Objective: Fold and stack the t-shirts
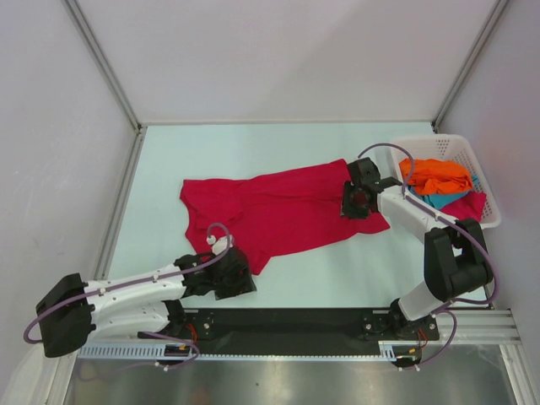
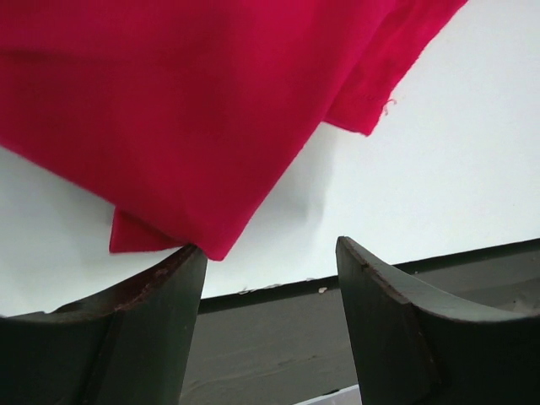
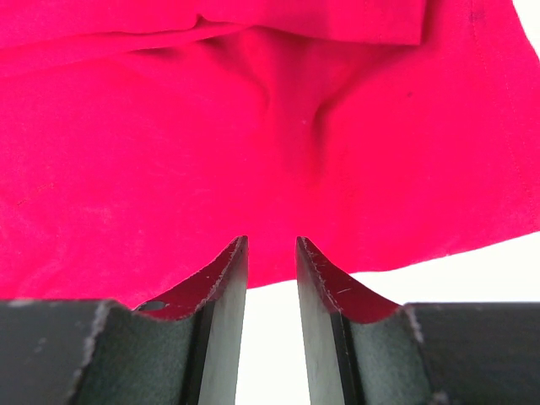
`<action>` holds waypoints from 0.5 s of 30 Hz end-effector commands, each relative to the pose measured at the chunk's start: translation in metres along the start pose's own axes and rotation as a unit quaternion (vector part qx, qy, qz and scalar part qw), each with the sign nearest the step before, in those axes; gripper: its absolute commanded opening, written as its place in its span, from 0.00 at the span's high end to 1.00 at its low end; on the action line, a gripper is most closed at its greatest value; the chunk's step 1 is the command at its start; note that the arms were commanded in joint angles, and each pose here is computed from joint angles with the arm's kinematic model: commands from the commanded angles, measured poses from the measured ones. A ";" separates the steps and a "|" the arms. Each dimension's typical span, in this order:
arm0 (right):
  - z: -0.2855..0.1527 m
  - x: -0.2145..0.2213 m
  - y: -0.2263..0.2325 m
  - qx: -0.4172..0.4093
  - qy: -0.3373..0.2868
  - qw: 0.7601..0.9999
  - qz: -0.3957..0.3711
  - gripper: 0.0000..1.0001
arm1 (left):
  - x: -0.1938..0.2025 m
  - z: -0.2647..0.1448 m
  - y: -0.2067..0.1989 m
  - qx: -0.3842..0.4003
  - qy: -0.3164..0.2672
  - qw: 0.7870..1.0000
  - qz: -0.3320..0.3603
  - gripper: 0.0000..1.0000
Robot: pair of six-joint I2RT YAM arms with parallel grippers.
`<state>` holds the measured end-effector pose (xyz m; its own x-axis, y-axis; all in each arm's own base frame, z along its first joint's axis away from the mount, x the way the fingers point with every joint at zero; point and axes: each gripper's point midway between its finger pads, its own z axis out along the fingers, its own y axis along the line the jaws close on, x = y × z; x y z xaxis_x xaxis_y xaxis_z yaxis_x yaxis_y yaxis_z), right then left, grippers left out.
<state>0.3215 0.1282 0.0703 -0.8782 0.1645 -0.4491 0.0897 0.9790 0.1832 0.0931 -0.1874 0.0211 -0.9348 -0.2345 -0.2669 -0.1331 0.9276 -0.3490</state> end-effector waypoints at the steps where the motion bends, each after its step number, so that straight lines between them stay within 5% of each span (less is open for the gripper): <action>1: -0.012 -0.014 0.002 -0.005 -0.027 1.000 -0.003 0.65 | -0.005 0.008 0.003 -0.016 -0.018 1.000 0.013 0.31; 5: -0.013 -0.016 0.003 -0.003 -0.027 1.000 -0.004 0.66 | -0.010 0.010 0.000 -0.015 -0.027 0.999 0.025 0.34; 6: -0.012 -0.015 0.003 -0.003 -0.026 1.000 -0.004 0.66 | -0.011 0.011 -0.001 -0.015 -0.028 0.999 0.026 0.42; 8: -0.012 -0.014 0.001 0.001 -0.025 1.000 -0.005 0.66 | -0.012 0.012 -0.006 -0.006 -0.029 0.999 0.030 0.65; 9: -0.013 -0.015 0.001 0.001 -0.026 1.000 -0.005 0.66 | -0.012 0.012 -0.007 -0.005 -0.029 0.999 0.031 1.00; 15: -0.014 -0.016 -0.002 0.008 -0.028 1.000 -0.008 0.66 | -0.014 0.007 -0.013 0.007 -0.031 0.999 0.030 1.00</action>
<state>0.3193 0.1247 0.0691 -0.8813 0.1602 -0.4446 0.0948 0.9816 0.1657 0.1043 -0.1921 0.0133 -0.9291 -0.1998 -0.3112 -0.0973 0.9439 -0.3156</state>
